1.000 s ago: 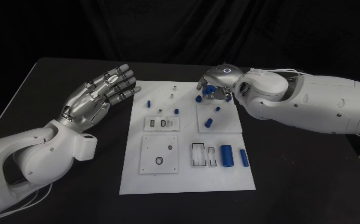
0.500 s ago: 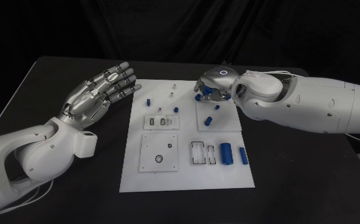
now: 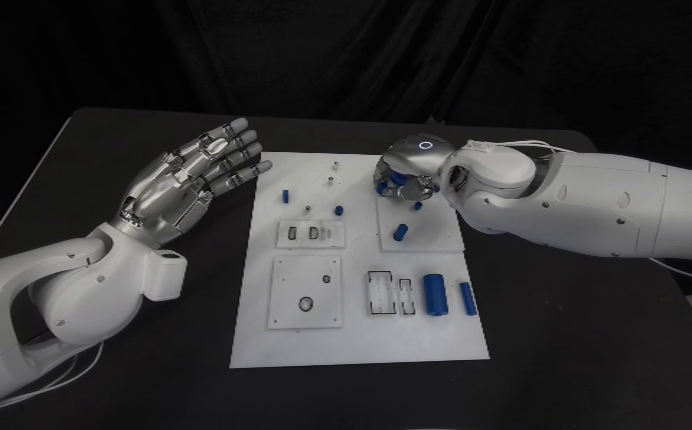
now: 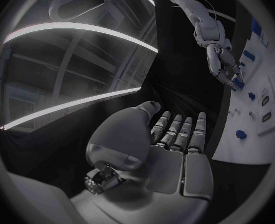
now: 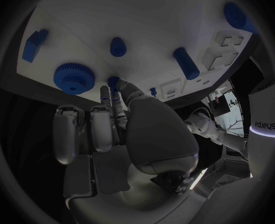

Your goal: Assemble the parts on the task board

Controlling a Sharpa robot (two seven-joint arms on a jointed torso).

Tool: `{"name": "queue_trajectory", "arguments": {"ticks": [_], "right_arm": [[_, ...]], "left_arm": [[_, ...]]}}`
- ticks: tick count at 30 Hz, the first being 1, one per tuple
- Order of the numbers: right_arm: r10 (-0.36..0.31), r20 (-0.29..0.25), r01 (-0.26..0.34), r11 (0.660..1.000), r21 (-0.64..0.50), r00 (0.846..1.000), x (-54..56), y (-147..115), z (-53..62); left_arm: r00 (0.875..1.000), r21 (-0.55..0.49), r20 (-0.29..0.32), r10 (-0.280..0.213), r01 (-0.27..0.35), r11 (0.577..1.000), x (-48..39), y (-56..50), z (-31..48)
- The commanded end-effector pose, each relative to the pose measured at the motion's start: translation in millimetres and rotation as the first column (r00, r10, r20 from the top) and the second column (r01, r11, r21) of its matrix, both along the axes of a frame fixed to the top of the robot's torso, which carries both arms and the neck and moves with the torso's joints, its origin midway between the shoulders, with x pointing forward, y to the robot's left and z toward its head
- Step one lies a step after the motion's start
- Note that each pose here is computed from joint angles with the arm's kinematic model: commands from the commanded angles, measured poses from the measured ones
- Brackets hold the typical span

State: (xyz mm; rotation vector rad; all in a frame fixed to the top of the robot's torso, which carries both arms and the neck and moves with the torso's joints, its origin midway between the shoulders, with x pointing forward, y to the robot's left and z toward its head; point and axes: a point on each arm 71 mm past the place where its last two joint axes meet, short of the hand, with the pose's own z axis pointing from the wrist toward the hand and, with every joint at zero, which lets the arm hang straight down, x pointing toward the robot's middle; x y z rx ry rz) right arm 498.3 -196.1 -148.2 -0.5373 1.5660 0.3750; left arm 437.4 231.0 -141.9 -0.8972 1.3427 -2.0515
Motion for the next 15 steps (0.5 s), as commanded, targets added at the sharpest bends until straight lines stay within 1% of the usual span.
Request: {"name": "queue_trajectory", "arguments": {"ticks": [1,9,15], "right_arm": [[0.018,-0.013,-0.018,1.0,0.018,1.0,-0.2,1.3,-2.9],[0.028,0.012,-0.029,0.998,0.056,1.0,0.6,1.3,-2.5],[0.026,0.007,-0.026,0.997,0.073,1.0,2.1,2.3,-2.6]], "left_arm": [[0.991,-0.121,0.128,0.031,-0.015,0.993,-1.8,3.8,12.3],[0.992,-0.118,0.123,0.027,-0.013,0.993,-1.7,4.7,11.8],[0.992,-0.116,0.12,0.026,-0.012,0.993,-0.9,5.3,11.3]]}}
